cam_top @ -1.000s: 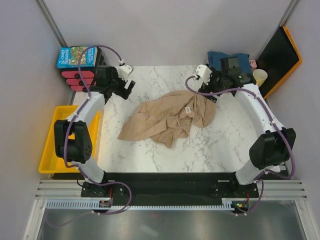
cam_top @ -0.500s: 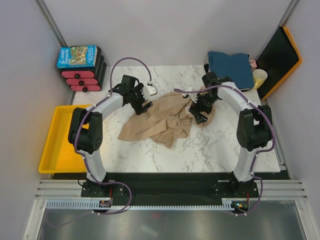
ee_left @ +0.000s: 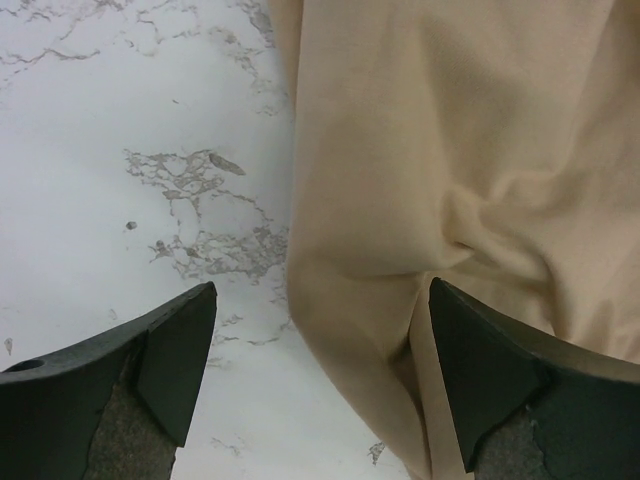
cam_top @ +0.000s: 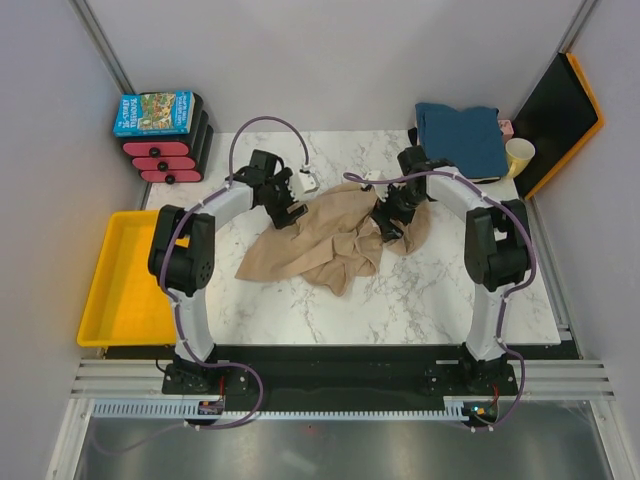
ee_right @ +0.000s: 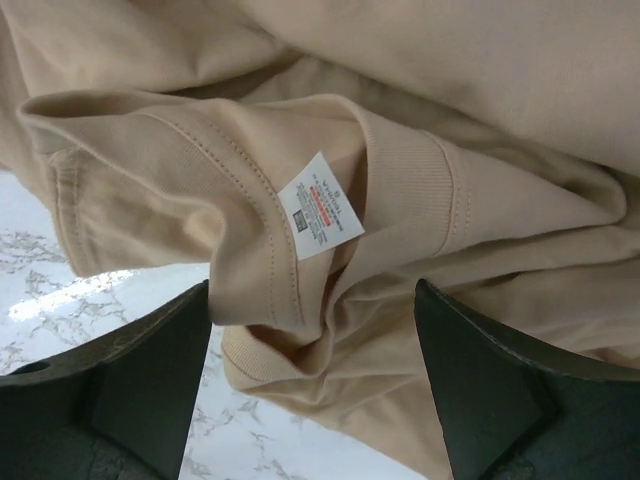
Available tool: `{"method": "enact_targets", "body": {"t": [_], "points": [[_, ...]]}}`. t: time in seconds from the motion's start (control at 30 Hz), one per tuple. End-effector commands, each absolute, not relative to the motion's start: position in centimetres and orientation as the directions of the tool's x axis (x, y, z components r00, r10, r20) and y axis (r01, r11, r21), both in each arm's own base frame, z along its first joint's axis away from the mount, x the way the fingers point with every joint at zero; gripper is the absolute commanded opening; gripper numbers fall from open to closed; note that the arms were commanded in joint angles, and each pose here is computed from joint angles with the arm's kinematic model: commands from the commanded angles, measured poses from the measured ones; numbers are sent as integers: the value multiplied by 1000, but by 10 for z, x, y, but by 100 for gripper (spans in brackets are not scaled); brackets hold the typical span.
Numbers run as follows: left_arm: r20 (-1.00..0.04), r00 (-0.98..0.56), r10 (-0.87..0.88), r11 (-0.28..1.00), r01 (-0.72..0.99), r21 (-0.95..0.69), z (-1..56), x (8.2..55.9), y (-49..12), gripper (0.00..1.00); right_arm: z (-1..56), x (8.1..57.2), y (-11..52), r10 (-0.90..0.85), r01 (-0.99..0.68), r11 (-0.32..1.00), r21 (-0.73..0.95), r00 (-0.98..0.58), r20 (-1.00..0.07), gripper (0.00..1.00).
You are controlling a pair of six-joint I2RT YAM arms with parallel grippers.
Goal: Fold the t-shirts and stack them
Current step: Flatten out the tshirt
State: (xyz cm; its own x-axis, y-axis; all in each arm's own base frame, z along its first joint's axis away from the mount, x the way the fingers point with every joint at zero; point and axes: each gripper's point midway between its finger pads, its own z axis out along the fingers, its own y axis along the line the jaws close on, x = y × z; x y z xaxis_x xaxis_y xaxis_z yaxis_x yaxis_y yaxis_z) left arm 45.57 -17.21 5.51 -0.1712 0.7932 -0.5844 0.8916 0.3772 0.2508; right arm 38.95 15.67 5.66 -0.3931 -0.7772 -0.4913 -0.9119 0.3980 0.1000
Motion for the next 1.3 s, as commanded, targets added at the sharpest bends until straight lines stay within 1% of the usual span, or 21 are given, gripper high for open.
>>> {"method": "enact_targets", "body": {"t": [0.0, 0.03, 0.07, 0.1, 0.13, 0.17, 0.2, 0.27, 0.3, 0.33, 0.4, 0.53, 0.63, 0.73, 0.77, 0.87, 0.97, 1.0, 1.07, 1.17, 1.27], "points": [[-571, -108, 814, 327, 897, 296, 58, 464, -181, 86, 52, 403, 172, -752, -911, 400, 96, -386, -535, 83], [-570, -104, 815, 323, 898, 298, 58, 464, -182, 77, 48, 406, 171, -753, -908, 409, 94, -394, -527, 80], [-569, -101, 816, 321, 898, 302, 60, 464, -183, 35, 50, 410, 172, -750, -906, 414, 88, -394, -531, 74], [-566, -103, 818, 325, 895, 307, 61, 465, -182, 11, 52, 411, 173, -750, -906, 416, 84, -393, -532, 60], [-566, -109, 817, 334, 890, 311, 63, 467, -181, 2, 51, 413, 172, -753, -905, 419, 77, -394, -527, 52], [-563, -112, 819, 336, 889, 312, 62, 467, -180, 2, 53, 416, 171, -754, -904, 422, 65, -390, -528, 44], [-558, -110, 823, 336, 885, 321, 64, 467, -179, 2, 55, 416, 170, -756, -903, 426, 57, -390, -525, 29], [-550, -108, 828, 337, 880, 336, 67, 468, -176, 2, 58, 418, 166, -768, -902, 431, 31, -385, -512, 17], [-542, -114, 833, 345, 872, 346, 69, 470, -172, 2, 65, 420, 164, -774, -905, 426, 5, -368, -515, 5], [-546, -118, 830, 359, 862, 359, 78, 471, -170, 2, 68, 420, 161, -780, -904, 428, -12, -363, -509, 0], [-553, -125, 824, 384, 841, 382, 89, 476, -163, 2, 81, 423, 152, -799, -900, 430, -72, -342, -496, 0], [-602, -144, 785, 454, 796, 401, 115, 485, -150, 2, 101, 423, 137, -843, -904, 389, -178, -272, -464, 0], [-576, -134, 806, 471, 734, 488, 128, 496, -135, 2, 112, 422, 122, -880, -899, 360, -250, -239, -410, 0], [-579, -142, 803, 514, 659, 550, 159, 510, -117, 2, 128, 426, 107, -898, -880, 352, -318, -222, -380, 0], [-592, -130, 795, 529, 626, 573, 180, 517, -113, 2, 132, 427, 102, -908, -879, 334, -341, -204, -366, 0], [-582, -119, 804, 543, 547, 637, 218, 527, -97, 2, 141, 435, 79, -938, -853, 302, -425, -188, -290, 0], [-564, -100, 820, 541, 456, 707, 261, 536, -78, 2, 152, 449, 48, -960, -789, 275, -549, -197, -198, 0], [-543, -115, 832, 537, 413, 736, 275, 537, -67, 2, 165, 461, 37, -964, -748, 263, -609, -185, -190, 0], [-533, -121, 837, 538, 353, 765, 300, 540, -50, 2, 172, 470, 19, -965, -704, 261, -660, -205, -163, 0], [-517, -141, 844, 533, 321, 783, 313, 538, -29, 2, 185, 489, -4, -965, -637, 253, -729, -221, -142, 0], [-489, -163, 857, 514, 336, 790, 302, 533, -18, 2, 185, 504, -16, -961, -605, 257, -753, -239, -136, 0]]}}
